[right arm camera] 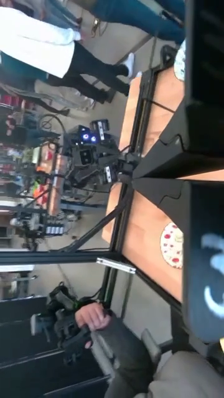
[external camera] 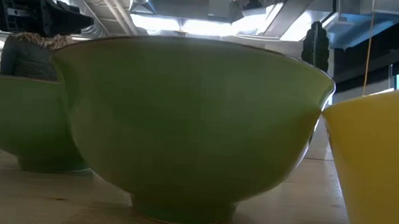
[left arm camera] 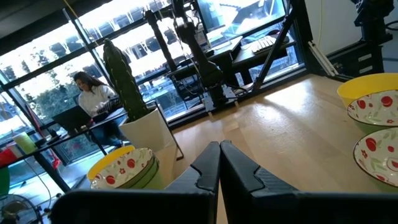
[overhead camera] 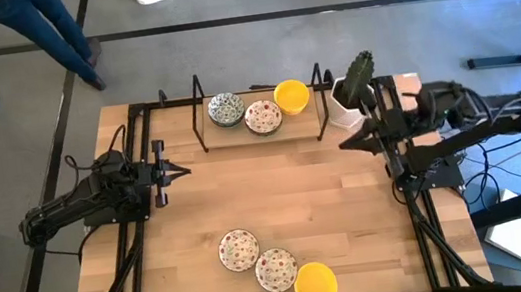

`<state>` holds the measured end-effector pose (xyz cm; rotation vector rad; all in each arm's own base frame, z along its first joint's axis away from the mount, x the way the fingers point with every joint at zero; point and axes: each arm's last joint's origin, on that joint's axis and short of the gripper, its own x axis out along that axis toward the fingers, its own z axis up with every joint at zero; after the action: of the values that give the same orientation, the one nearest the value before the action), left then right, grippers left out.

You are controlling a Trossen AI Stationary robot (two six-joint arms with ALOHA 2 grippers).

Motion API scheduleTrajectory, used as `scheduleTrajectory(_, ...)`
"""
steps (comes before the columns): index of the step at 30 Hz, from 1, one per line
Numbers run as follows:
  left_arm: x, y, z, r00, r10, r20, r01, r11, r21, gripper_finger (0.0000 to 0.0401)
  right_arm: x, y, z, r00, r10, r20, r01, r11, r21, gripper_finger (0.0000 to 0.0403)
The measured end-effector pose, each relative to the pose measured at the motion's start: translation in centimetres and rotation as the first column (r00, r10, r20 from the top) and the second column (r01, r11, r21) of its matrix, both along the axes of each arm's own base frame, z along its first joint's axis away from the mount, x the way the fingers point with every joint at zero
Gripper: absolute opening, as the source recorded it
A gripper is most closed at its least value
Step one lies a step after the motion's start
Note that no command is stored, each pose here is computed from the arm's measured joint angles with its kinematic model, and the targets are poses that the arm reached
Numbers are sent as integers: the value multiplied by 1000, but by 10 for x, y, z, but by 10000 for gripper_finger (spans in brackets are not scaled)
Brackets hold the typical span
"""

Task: Pick & Place Mini bowls
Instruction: Stack the red patterned bowl on the red patterned bowl on the shelf

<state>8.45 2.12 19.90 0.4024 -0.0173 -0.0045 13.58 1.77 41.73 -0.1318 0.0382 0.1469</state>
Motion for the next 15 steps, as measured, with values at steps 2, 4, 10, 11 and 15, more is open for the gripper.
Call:
scheduleTrajectory(2, 0, 0, 0, 1000, 0, 0, 0, 1000, 1, 6, -5, 0, -19, 1000, 4, 5, -4, 1000, 20, 5)
scheduleTrajectory(4, 0, 0, 0, 1000, 0, 0, 0, 1000, 1, 6, -8, 0, -38, 999, 42, 1, -42, 999, 27, 5)
scheduleTrajectory(10, 0, 0, 0, 1000, 0, -1, 0, 1000, -4, 6, -20, 0, -86, 996, 89, 32, -90, 995, 46, 4)
scheduleTrajectory(11, 0, 0, 0, 1000, 0, -2, 0, 1000, -8, 6, -22, 0, -93, 995, 89, 44, -91, 995, 49, 6)
scheduleTrajectory(15, 0, 0, 0, 1000, 0, -3, 0, 1000, -10, 6, -28, -1, -116, 993, 89, 75, -92, 995, 43, 7)
